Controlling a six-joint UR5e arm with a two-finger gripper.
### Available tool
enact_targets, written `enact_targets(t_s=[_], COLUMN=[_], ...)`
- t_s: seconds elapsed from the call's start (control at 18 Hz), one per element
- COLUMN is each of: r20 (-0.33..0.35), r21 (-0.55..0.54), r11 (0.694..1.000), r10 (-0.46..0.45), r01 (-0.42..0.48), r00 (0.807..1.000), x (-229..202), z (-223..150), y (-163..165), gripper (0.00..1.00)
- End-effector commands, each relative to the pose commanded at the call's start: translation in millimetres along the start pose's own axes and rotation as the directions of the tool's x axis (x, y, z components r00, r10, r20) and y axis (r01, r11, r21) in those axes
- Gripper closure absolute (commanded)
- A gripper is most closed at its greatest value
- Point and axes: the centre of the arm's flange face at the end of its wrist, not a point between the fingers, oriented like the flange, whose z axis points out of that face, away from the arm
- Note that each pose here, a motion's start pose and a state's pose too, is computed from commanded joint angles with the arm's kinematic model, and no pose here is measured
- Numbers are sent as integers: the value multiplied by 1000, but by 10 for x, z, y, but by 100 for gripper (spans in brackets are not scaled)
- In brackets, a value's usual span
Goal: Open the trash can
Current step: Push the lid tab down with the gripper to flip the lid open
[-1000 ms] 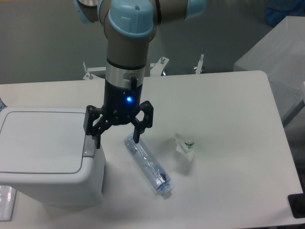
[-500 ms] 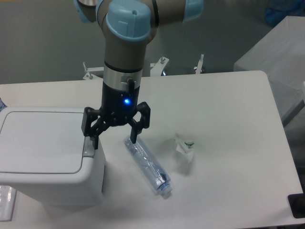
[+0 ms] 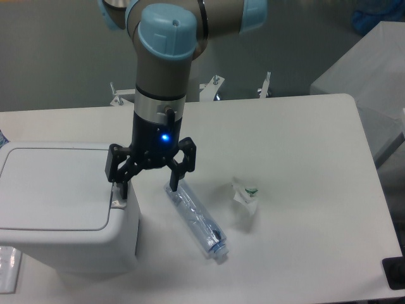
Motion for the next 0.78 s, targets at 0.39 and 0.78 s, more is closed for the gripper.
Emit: enact_targets(t_s=[0.39, 0.78], r20=[-5, 39], r21=[48, 209], r11=[999, 970], r10=[16, 122], r01=[-16, -127], r00=[1000, 992], x=[80, 11], z=[-212, -931], y=[-138, -639], gripper=[0, 0])
